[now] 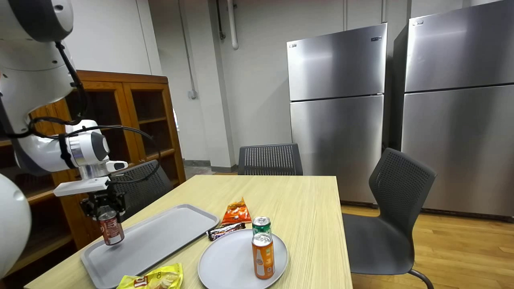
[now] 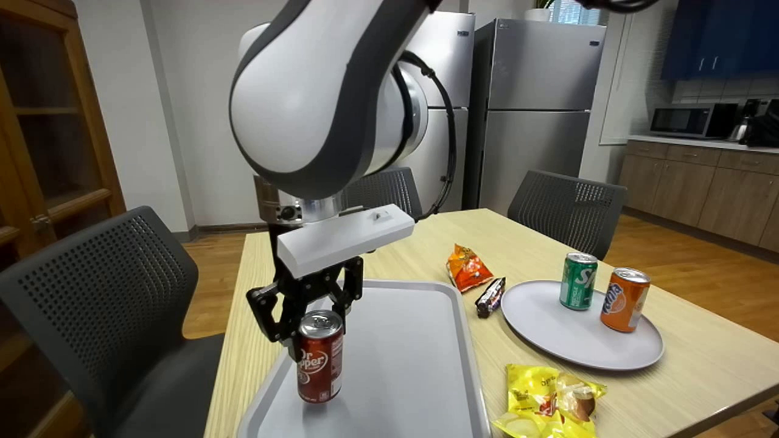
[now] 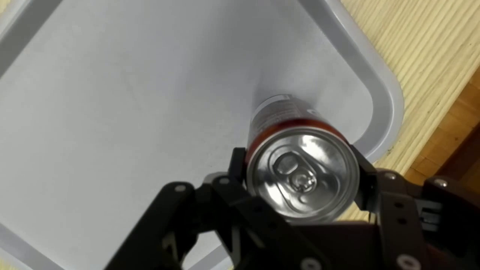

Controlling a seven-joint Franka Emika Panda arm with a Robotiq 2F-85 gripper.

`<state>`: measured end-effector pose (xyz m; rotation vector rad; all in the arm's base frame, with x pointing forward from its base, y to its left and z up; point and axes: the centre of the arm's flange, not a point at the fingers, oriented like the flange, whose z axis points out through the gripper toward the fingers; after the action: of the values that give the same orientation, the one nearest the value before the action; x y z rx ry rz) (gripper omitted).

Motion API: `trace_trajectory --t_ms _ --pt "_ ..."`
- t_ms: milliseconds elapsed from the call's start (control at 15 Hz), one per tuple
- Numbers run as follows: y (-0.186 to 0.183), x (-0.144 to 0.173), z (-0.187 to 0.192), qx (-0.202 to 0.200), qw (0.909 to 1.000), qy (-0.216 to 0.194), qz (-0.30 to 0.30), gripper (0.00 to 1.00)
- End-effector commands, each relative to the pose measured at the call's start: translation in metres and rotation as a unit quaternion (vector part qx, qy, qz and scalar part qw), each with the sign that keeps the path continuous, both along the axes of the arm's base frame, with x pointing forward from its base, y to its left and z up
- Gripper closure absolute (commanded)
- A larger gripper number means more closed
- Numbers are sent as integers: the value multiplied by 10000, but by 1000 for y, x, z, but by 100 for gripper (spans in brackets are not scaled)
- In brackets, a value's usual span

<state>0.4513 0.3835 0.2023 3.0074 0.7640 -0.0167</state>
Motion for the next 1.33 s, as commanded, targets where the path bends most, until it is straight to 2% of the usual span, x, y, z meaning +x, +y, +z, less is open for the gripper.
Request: trace_trajectory --t_ms 0,333,400,467,667,933,1267 --pt "17 16 0 -122 9997 73 199 61" --pt "20 20 -5 -155 9994 140 281 61" --pt "20 21 -4 -159 9993 146 292 47" --pt "20 21 -4 -160 9993 149 293 11" --pt "17 24 5 -137 9994 95 288 0" --pt "6 32 24 -56 9997 -52 229 0" --pt "-24 46 51 24 9996 -287 -81 0"
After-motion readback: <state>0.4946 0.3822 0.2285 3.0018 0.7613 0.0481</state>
